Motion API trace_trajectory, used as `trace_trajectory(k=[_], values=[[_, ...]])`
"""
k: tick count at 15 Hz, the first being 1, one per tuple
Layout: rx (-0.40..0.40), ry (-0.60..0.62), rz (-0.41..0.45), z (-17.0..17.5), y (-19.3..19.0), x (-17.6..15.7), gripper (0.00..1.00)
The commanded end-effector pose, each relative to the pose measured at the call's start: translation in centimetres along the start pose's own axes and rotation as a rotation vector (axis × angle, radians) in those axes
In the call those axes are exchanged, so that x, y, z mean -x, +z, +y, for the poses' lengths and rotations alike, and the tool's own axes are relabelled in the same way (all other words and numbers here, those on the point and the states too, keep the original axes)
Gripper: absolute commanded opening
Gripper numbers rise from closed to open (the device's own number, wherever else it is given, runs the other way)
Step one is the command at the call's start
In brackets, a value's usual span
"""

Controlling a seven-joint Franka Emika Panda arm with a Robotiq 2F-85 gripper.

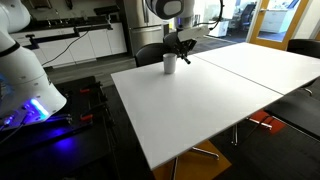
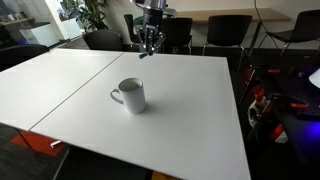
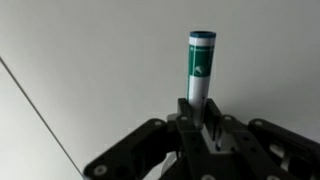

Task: Put the marker in the mug

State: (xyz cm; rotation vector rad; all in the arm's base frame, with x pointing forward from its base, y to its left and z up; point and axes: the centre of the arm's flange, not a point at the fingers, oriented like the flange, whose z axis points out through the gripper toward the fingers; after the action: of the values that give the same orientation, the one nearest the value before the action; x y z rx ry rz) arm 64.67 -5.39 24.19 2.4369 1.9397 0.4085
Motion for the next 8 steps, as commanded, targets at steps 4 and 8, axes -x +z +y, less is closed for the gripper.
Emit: trace_trajectory(k=[4,8], values=[[0.03,-0.064,0.143,-0.7,-1.55,-0.81,0.05],[0.046,-0.088,0.232,-0.56,-1.72,-1.02,0.05]])
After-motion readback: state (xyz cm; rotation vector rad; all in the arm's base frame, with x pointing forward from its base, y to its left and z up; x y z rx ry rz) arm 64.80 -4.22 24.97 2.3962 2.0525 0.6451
